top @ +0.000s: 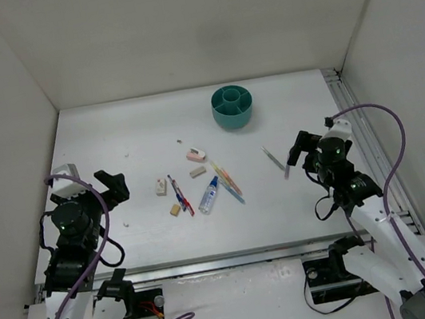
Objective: Sort the stationery into containers
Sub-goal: Pick up the pen from the center of the board.
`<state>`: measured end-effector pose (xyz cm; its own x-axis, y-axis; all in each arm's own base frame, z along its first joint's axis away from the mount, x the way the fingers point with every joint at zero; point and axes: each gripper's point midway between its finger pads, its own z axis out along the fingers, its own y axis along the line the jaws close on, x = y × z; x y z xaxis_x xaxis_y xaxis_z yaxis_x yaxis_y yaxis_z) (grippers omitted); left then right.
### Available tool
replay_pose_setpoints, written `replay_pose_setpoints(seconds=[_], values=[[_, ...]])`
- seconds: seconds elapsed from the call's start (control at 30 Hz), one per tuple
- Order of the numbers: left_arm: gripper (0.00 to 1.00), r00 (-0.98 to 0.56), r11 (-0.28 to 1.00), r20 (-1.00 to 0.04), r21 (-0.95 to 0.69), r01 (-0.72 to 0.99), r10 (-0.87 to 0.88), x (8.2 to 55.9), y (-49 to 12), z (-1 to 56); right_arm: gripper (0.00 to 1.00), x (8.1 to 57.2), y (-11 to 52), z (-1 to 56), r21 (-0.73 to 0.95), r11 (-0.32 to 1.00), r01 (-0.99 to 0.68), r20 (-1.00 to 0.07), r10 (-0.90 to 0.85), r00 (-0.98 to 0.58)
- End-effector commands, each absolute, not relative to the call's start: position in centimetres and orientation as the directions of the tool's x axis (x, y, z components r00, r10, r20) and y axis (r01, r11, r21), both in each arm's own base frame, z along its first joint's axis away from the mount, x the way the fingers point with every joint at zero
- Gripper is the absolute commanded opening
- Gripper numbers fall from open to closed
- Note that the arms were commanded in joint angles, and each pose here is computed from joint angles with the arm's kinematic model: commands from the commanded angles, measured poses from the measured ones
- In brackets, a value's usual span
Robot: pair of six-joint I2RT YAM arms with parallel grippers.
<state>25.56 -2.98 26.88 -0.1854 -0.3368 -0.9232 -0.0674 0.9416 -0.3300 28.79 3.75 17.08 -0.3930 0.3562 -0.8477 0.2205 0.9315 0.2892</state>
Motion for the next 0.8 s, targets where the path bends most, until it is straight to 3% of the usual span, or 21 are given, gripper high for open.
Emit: replay_pose_setpoints(seconds=[0.0, 0.17, 0.57, 0.77], values=[[1.00, -0.148, 0.940, -0.928, -0.337, -0.057, -0.341, 26.2, -3.0, 27.9, 0.98, 30.4, 3.5, 20.3, 0.324, 0.917, 0.234, -0.872, 0.385, -0.303], [1.00, -0.167, 0.941, -0.926, -0.334, -0.057, -0.339, 26.7, -3.2, 27.3, 0.98, 31.1, 2.9, 19.4, 0.290, 0.914, 0.284, -0.868, 0.376, -0.324], [1.00, -0.240, 0.942, -0.912, -0.334, -0.038, -0.333, 28.5, -4.3, 25.6, 0.98, 35.8, 2.9, 11.9, 0.204, 0.893, 0.402, -0.700, 0.420, -0.578], [1.00, -0.264, 0.943, -0.906, -0.324, -0.073, -0.332, 28.9, -3.8, 24.7, 0.88, 38.6, 3.1, 9.3, 0.162, 0.890, 0.426, -0.638, 0.424, -0.643]])
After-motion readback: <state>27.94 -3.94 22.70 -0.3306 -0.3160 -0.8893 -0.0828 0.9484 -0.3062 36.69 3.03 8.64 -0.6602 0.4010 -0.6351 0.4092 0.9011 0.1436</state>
